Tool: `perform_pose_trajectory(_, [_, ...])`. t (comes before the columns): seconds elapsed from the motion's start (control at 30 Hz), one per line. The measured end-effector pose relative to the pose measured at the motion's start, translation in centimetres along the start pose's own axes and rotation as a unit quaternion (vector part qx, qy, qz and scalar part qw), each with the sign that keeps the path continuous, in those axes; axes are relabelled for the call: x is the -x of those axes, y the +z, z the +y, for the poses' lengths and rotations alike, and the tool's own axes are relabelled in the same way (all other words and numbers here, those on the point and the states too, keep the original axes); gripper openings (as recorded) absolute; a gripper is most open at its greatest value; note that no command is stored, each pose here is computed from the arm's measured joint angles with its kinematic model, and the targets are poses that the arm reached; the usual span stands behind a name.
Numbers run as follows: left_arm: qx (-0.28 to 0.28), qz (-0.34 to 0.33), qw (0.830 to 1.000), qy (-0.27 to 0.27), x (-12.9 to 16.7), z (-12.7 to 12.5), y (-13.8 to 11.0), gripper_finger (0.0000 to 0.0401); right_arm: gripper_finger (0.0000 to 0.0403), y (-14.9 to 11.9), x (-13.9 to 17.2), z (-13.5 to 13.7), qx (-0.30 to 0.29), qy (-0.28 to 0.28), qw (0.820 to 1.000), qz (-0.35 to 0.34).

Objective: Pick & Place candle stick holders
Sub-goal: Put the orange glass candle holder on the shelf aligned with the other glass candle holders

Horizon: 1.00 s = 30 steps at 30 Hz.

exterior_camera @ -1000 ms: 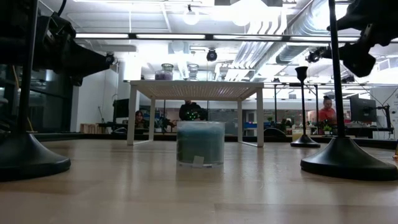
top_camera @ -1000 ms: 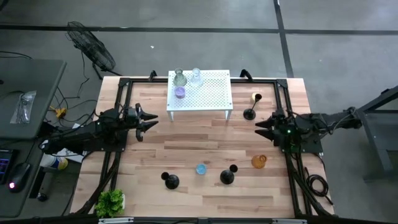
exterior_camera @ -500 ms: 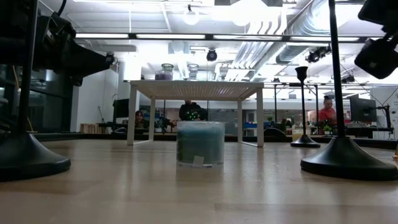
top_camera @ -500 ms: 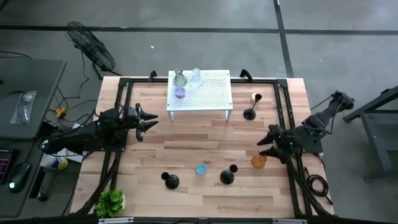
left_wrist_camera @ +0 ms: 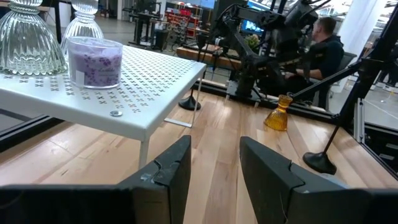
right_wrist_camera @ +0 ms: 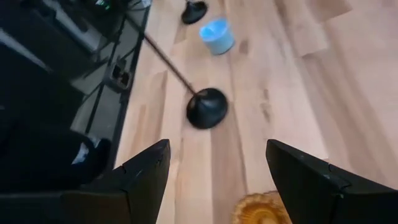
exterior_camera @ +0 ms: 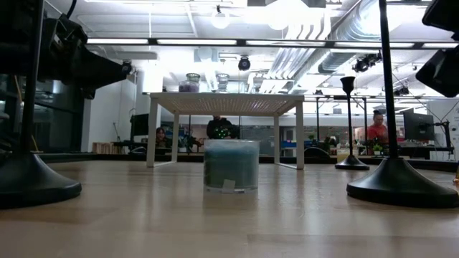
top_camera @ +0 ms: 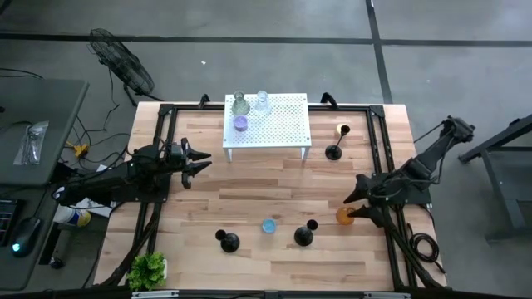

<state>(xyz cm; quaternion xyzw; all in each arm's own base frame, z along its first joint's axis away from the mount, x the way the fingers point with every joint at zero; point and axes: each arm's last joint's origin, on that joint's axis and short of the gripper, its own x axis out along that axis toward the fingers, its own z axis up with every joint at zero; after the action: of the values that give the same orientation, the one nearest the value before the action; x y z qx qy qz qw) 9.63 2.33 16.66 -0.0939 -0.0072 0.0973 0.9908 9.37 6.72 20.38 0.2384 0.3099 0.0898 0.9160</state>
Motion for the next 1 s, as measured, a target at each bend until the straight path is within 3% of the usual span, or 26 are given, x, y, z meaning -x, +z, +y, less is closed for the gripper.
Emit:
perform_pose_trajectory(0.23, [0.0, 0.0, 1.0, 0.0, 0.0, 0.0, 0.0, 0.0134, 0.026, 2.1, -0.3, 1.2, 0.056, -0.023, 0.998, 0.003])
perform_pose_trajectory(0.33, [0.0, 0.0, 1.0, 0.0, 0.0, 0.0, 0.0, 0.0134, 0.026, 3.7, 0.2, 1.9, 0.082, -0.075, 0.994, -0.006])
perform_pose_trajectory(0.4, [0.0, 0.0, 1.0, 0.0, 0.0, 0.0, 0.0, 0.0134, 0.026, 4.7, 0.4, 2.3, 0.098, -0.112, 0.989, 0.01])
perform_pose_trajectory(0.5, [0.0, 0.0, 1.0, 0.0, 0.0, 0.0, 0.0, 0.0134, 0.026, 5.8, 0.8, 3.2, 0.133, -0.125, 0.981, 0.072])
perform_pose_trajectory(0.67, [0.0, 0.0, 1.0, 0.0, 0.0, 0.0, 0.0, 0.0134, 0.0259, 8.1, 0.9, 4.5, 0.076, -0.215, 0.973, 0.043])
perform_pose_trajectory(0.9, [0.0, 0.0, 1.0, 0.0, 0.0, 0.0, 0.0, 0.0134, 0.0259, 9.0, -0.7, 6.1, 0.097, -0.196, 0.973, 0.068])
perform_pose_trajectory(1.0, [0.0, 0.0, 1.0, 0.0, 0.0, 0.0, 0.0, 0.0134, 0.026, 9.1, -1.4, 6.4, 0.063, -0.201, 0.975, 0.072])
